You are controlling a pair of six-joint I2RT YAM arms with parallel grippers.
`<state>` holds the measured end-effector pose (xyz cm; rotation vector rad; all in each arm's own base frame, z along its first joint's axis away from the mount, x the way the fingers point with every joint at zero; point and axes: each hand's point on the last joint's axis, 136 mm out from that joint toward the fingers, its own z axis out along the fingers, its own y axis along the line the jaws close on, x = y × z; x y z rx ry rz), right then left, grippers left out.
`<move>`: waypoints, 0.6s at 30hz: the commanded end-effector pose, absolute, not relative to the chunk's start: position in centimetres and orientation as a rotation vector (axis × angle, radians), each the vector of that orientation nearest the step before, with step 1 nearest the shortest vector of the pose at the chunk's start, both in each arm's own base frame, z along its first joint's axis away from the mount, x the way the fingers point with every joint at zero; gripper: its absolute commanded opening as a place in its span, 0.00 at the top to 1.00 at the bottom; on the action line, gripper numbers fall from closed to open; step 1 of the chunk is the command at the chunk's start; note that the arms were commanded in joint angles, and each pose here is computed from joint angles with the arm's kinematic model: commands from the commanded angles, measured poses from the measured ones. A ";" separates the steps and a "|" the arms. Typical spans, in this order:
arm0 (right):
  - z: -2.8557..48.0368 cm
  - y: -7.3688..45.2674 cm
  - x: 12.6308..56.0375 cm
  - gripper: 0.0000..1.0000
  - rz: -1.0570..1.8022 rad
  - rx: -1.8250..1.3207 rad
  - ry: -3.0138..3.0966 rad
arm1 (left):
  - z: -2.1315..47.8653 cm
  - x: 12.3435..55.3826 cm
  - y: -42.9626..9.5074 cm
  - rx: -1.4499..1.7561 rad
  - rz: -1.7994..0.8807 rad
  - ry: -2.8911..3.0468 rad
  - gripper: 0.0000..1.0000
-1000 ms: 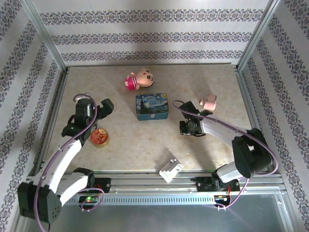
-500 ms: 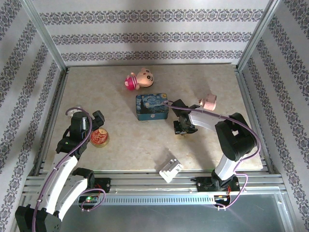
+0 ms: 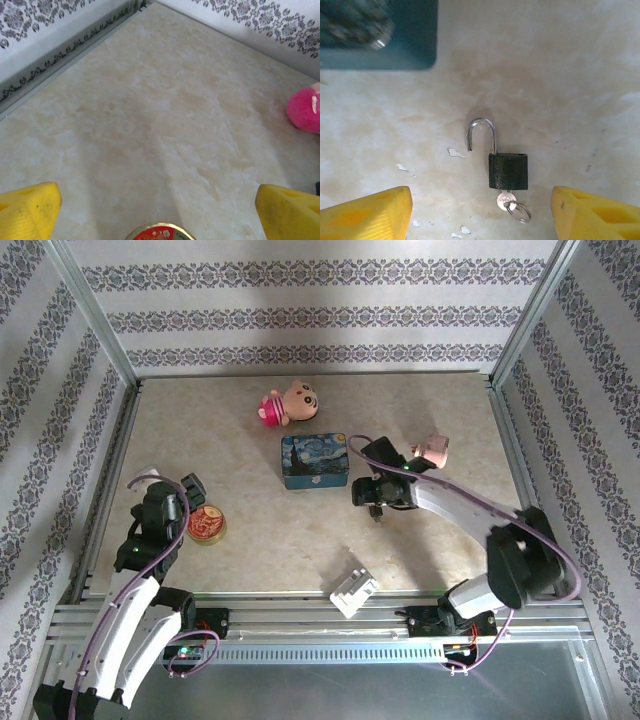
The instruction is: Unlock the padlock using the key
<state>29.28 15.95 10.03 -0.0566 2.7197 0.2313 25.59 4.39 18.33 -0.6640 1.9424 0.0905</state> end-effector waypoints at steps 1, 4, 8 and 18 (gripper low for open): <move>11.7 13.3 28.6 0.27 0.194 0.010 2.660 | 19.6 26.0 5.5 -0.662 0.134 1.839 0.01; 13.8 11.9 28.2 0.26 0.199 0.026 2.567 | 19.6 26.4 5.6 -0.643 0.137 1.801 0.01; 16.0 9.7 27.5 0.18 0.171 0.045 2.440 | 18.8 27.0 5.7 -0.601 0.172 1.777 0.01; 19.0 3.6 26.6 0.02 0.070 0.228 2.156 | 16.9 28.8 5.1 -0.462 0.215 1.749 0.01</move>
